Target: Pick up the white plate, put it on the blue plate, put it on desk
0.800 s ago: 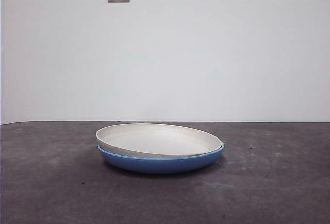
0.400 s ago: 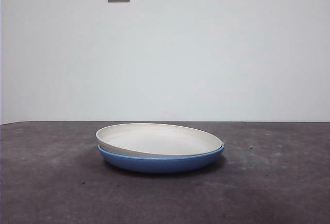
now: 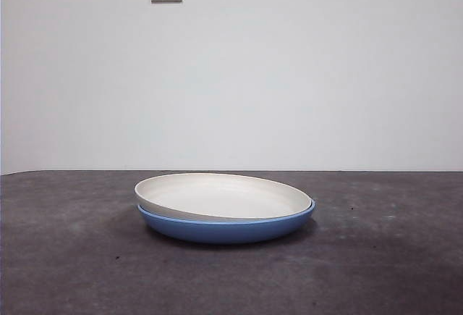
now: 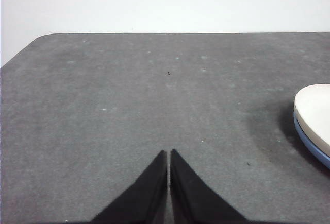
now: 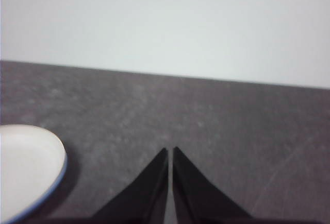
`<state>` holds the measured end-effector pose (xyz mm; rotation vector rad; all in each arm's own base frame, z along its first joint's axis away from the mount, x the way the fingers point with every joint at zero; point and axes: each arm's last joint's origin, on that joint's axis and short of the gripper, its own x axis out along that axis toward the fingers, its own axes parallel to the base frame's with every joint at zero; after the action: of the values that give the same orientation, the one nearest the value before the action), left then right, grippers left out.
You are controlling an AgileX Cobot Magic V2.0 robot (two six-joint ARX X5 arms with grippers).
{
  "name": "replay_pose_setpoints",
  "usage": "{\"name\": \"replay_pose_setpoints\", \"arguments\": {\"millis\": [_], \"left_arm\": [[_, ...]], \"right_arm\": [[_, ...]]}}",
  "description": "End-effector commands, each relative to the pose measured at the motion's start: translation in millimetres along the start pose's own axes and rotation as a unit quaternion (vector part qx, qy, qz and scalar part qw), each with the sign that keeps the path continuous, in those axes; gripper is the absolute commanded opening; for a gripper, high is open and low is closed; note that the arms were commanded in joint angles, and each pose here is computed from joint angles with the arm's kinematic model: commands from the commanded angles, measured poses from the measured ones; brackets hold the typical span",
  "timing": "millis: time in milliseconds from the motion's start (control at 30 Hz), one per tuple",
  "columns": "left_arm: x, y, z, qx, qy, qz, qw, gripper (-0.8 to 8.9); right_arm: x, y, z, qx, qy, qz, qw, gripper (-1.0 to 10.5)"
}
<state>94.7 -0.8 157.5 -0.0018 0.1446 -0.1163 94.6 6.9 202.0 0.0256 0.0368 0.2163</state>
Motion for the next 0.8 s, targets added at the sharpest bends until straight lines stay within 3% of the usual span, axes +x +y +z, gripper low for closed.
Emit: {"name": "replay_pose_setpoints", "arguments": {"millis": [33, 433, 800], "left_arm": [[1.8, 0.5, -7.3, -0.004, 0.013, 0.002, 1.000, 0.10], [1.8, 0.5, -7.3, -0.003, 0.013, 0.002, 1.000, 0.10], [1.8, 0.5, -7.3, -0.003, 0.013, 0.002, 1.000, 0.10]], "right_arm": [[-0.1, -0.5, -10.0, -0.003, -0.006, -0.003, 1.000, 0.1], [2.9, -1.9, -46.8, 0.034, 0.039, -0.006, 0.999, 0.1], [2.5, -1.9, -49.7, 0.037, 0.056, -0.005, 0.998, 0.1]]}}
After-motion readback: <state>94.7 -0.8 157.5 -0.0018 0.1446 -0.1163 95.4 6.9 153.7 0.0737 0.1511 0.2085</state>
